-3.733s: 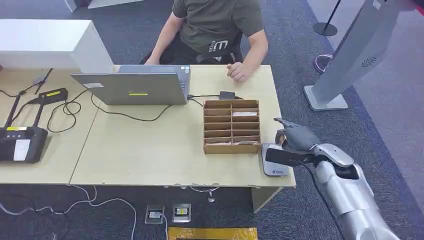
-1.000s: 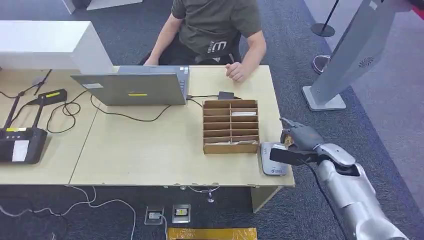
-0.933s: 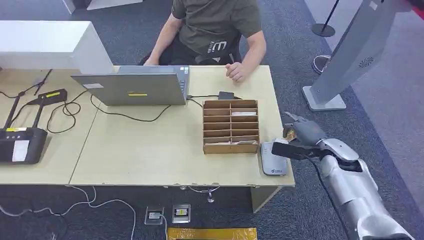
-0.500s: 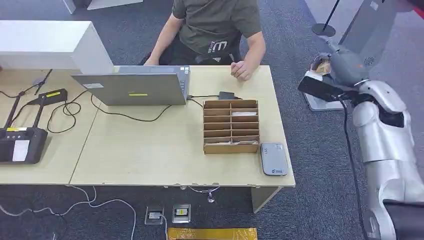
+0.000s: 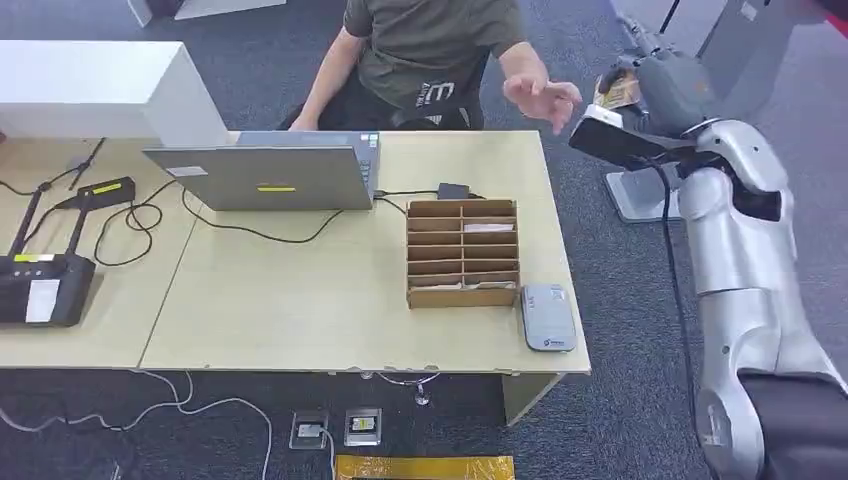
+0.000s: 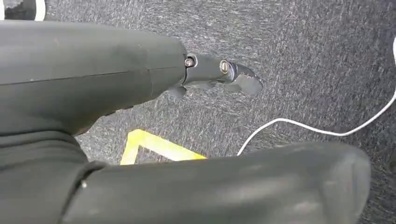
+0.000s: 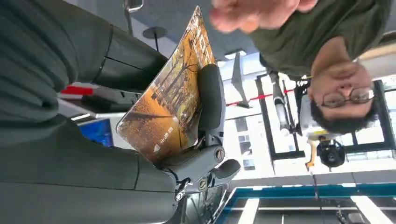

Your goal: Pass the card to the sensor for recognition and then transmit it.

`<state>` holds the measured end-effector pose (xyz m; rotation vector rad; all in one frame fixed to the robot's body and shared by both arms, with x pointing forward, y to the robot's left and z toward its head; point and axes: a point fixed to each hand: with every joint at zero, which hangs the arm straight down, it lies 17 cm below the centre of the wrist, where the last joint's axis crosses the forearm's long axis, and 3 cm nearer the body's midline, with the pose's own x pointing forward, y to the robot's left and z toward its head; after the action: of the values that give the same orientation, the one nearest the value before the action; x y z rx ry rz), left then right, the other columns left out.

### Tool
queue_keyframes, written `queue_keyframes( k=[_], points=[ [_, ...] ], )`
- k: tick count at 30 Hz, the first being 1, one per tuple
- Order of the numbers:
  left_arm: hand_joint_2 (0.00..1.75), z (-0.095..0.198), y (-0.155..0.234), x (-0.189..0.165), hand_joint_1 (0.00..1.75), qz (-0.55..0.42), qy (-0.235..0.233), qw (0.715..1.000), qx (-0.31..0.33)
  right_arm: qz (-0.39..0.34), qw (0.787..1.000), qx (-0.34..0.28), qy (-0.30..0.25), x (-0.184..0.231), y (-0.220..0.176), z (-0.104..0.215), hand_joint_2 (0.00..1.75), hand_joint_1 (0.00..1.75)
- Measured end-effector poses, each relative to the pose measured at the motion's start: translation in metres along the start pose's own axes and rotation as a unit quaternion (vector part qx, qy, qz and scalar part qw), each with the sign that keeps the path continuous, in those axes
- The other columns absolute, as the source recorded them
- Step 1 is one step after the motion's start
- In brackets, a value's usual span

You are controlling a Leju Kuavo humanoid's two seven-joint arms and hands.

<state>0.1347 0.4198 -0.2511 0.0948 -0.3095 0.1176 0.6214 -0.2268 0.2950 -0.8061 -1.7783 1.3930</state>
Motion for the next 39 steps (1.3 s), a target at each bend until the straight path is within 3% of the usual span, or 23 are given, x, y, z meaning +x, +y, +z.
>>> queue_keyframes(
  k=[10, 20, 21, 23, 24, 39],
  points=[
    [0.00, 0.000, 0.001, 0.001, 0.00, 0.000, 0.000, 1.000, 0.002, -0.037, 0.999, 0.029, -0.023, 0.044, 0.047, -0.020, 1.75, 1.75],
    [0.00, 0.000, 0.001, -0.001, 0.00, -0.002, 0.001, 1.000, 0.001, -0.053, 0.997, 0.056, -0.015, 0.049, 0.074, -0.020, 1.75, 1.75],
    [0.00, 0.000, 0.001, -0.001, 0.00, -0.003, 0.001, 1.000, 0.001, -0.054, 0.997, 0.059, -0.015, 0.049, 0.077, -0.020, 1.75, 0.75],
    [0.00, 0.000, 0.001, -0.001, 0.00, -0.004, 0.002, 1.000, 0.001, -0.057, 0.996, 0.065, -0.012, 0.049, 0.083, -0.019, 1.75, 0.00],
    [0.00, 0.000, 0.001, -0.002, 0.00, -0.003, 0.002, 1.000, 0.001, -0.057, 0.996, 0.068, -0.011, 0.048, 0.085, -0.018, 0.00, 0.00],
    [0.00, 0.000, -0.002, -0.003, 0.00, 0.002, 0.003, 1.000, 0.001, -0.077, 0.992, 0.105, 0.000, 0.043, 0.122, 0.001, 0.00, 0.00]
  ],
)
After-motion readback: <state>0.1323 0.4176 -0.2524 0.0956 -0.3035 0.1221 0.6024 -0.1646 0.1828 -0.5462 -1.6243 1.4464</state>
